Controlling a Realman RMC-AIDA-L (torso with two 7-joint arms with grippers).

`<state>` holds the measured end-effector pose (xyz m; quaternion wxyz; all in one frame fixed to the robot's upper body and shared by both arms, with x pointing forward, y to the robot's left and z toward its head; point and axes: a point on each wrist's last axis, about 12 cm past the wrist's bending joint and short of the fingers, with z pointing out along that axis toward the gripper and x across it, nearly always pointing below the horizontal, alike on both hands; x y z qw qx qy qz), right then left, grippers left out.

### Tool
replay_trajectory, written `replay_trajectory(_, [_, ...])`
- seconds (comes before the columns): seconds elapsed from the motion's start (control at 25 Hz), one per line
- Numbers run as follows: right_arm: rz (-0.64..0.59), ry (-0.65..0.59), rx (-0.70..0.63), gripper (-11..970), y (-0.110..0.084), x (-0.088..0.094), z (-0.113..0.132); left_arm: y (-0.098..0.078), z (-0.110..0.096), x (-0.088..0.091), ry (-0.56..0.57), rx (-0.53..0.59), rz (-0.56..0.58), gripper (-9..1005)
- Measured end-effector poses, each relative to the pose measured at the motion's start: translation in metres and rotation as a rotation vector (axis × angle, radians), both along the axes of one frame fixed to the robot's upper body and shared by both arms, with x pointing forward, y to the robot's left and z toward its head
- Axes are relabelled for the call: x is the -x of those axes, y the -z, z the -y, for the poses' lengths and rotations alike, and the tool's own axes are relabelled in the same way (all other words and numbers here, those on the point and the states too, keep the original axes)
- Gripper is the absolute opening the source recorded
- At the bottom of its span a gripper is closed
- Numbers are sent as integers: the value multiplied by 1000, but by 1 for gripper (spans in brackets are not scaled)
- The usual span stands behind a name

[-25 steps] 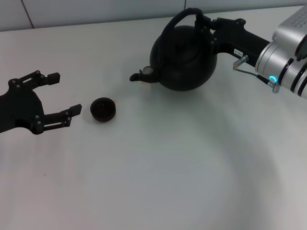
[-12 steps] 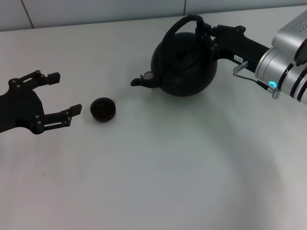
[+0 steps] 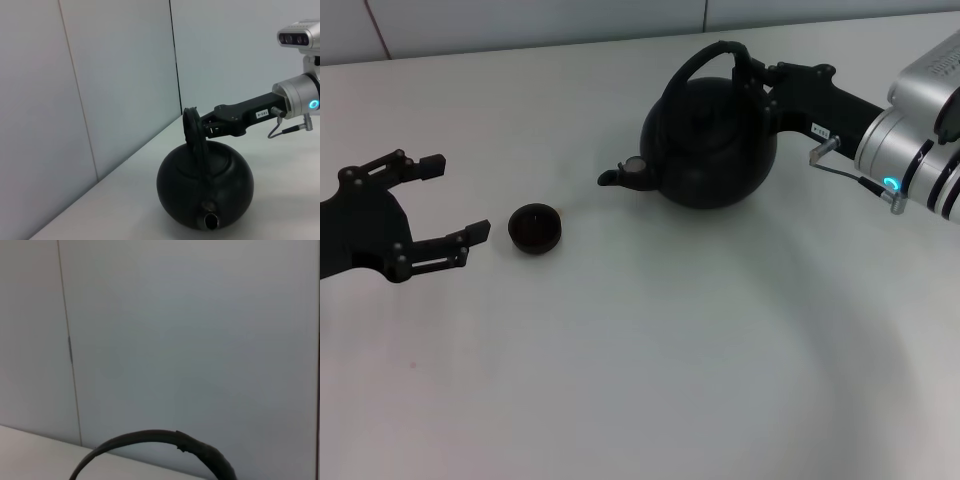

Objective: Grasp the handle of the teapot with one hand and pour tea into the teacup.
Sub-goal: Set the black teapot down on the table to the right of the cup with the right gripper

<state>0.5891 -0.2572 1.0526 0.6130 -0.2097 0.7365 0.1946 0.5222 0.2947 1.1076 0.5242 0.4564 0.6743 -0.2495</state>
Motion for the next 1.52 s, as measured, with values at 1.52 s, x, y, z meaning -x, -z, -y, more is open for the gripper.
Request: replay_trajectory(1.52, [-18,7,-11,418,4,5,4,-1,-1,0,2,-8,8,870])
